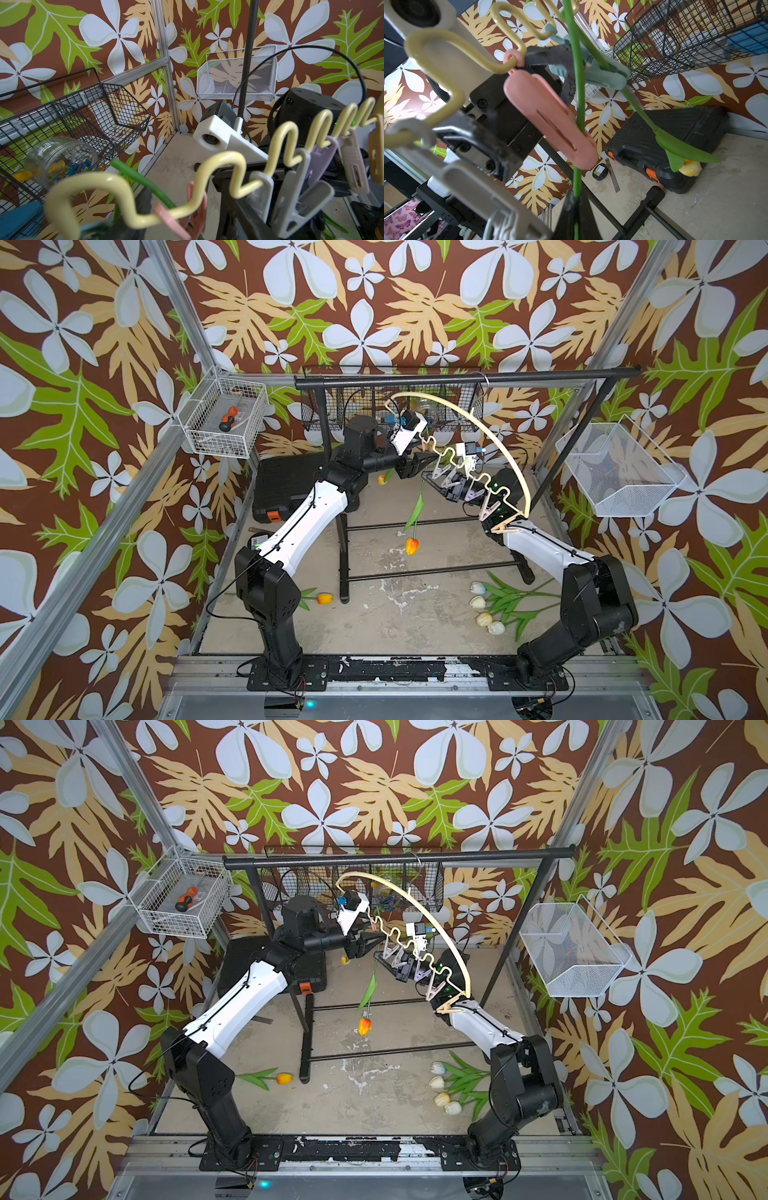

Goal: Dry the flowers on a clothes hanger
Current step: Clamp the flower onto the hanger.

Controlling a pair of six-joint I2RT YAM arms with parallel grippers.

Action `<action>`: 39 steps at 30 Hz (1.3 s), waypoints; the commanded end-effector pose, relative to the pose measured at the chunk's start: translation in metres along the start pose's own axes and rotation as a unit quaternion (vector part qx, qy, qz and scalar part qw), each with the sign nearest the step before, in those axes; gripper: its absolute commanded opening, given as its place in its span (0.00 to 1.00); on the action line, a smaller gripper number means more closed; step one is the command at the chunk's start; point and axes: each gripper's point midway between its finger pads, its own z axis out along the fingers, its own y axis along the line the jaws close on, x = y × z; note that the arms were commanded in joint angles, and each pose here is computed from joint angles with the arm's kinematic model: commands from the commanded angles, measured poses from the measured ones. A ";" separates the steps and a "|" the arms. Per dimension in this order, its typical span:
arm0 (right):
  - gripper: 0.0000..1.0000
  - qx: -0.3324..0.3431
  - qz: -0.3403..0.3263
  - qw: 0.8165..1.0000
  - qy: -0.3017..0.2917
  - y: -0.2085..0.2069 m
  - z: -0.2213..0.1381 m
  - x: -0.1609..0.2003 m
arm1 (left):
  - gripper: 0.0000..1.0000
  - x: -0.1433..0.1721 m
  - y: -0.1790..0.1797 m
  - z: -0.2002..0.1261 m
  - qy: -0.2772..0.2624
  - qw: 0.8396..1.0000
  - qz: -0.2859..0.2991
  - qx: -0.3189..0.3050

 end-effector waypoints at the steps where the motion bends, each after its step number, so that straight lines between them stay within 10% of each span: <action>1: 0.01 -0.004 -0.023 1.000 -0.003 0.004 0.002 -0.006 | 0.67 -0.012 0.001 -0.007 -0.014 1.000 -0.003 -0.010; 14: 0.26 0.049 -0.067 0.996 0.009 -0.010 0.004 -0.011 | 0.89 -0.007 -0.005 -0.044 -0.017 0.995 -0.066 -0.066; 30: 0.52 0.145 -0.123 0.982 0.011 -0.033 -0.028 -0.017 | 0.90 0.077 -0.022 -0.117 0.030 0.961 -0.199 -0.189; 39: 0.53 0.135 -0.132 0.982 0.005 -0.024 -0.031 -0.018 | 0.90 0.082 -0.045 -0.128 0.033 0.965 -0.207 -0.159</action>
